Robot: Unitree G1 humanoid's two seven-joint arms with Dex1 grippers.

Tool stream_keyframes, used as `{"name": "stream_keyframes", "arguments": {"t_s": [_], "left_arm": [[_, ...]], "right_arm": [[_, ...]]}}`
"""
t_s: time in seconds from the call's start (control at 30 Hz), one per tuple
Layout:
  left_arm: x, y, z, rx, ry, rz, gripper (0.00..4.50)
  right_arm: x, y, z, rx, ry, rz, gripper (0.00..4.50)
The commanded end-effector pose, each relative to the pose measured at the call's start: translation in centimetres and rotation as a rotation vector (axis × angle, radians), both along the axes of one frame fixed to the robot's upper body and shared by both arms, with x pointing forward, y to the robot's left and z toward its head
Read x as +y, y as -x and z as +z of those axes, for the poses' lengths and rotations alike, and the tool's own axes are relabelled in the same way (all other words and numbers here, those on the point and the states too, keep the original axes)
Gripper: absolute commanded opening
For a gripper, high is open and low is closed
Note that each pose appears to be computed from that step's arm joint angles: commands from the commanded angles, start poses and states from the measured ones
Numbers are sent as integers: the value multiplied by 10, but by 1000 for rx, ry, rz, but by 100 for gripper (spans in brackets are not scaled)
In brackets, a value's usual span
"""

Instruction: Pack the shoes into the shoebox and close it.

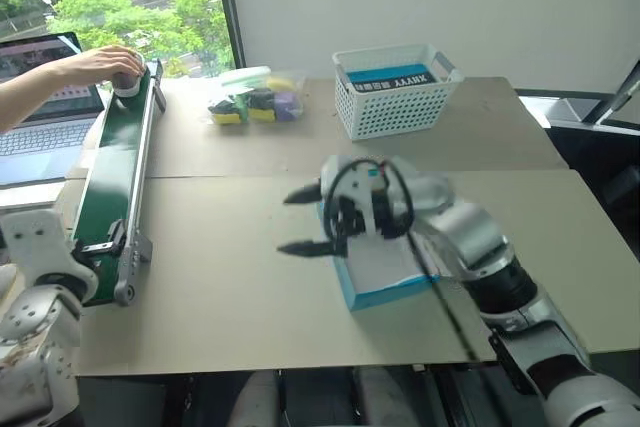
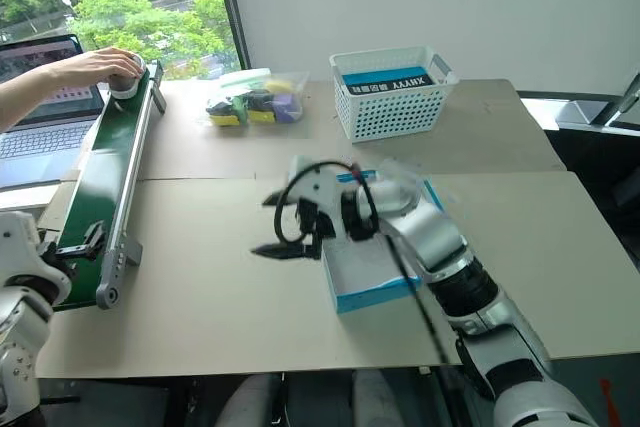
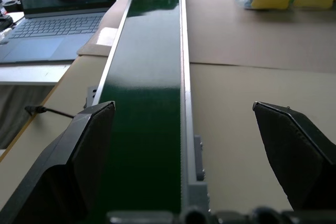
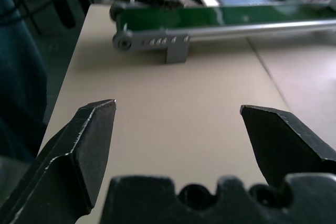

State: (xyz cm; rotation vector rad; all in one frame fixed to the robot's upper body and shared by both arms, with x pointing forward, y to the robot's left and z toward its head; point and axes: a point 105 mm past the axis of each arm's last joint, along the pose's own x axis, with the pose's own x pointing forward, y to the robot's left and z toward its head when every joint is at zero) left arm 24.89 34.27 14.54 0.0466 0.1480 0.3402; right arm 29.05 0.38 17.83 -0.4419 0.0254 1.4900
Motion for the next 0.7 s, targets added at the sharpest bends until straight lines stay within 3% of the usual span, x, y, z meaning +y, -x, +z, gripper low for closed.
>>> {"name": "stream_keyframes", "arguments": {"t_s": [0.03, 0.2, 0.4, 0.7], "left_arm": [[10, 10, 3, -17, 4, 21, 450], [19, 19, -17, 40, 44, 76, 450], [21, 21, -33, 82, 76, 92, 450], [20, 15, -37, 109, 61, 72, 450]], "right_arm": [[6, 4, 16, -44, -85, 16, 447], [5, 0, -2, -8, -61, -43, 447], [8, 1, 2, 25, -103, -76, 447], [7, -3, 0, 47, -108, -115, 447]]}}
